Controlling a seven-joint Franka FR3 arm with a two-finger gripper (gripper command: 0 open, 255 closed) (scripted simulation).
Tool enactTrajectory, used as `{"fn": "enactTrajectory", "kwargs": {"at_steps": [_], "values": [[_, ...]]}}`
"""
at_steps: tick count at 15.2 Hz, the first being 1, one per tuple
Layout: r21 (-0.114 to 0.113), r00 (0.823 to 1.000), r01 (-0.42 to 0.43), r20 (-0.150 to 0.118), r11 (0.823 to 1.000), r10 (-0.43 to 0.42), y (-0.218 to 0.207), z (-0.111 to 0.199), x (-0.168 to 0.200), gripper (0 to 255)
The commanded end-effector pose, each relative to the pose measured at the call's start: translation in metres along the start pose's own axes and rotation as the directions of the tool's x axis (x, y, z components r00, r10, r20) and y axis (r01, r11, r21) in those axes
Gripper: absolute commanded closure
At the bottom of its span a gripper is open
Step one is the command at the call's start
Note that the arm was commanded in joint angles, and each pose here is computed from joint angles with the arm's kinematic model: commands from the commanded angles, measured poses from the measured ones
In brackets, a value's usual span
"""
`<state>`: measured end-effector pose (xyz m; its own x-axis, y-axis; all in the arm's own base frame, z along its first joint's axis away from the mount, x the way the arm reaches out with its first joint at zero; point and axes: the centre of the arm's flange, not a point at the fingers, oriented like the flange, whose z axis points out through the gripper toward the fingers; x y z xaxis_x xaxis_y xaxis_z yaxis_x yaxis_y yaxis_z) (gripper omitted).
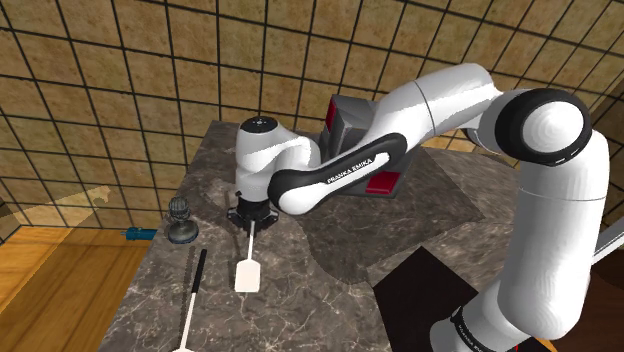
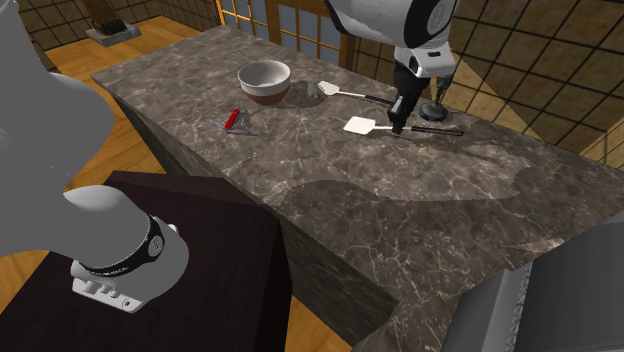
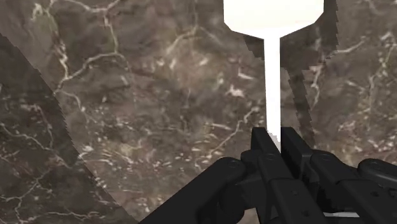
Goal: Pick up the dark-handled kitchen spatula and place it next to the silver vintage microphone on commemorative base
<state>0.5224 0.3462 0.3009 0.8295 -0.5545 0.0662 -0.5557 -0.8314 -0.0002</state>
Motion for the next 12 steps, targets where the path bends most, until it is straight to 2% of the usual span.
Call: {"fn": "enactTrajectory", "kwargs": {"at_steps": [1, 5, 12], "values": [[0.0, 1.0, 0.0, 0.0, 1.0, 0.0, 0.0, 0.011, -0.001, 255], [0.0, 1.0, 0.0, 0.0, 1.0, 0.0, 0.0, 0.032, -0.002, 255], [0.0, 1.0, 0.0, 0.0, 1.0, 0.0, 0.0, 0.032, -0.002, 255]]}}
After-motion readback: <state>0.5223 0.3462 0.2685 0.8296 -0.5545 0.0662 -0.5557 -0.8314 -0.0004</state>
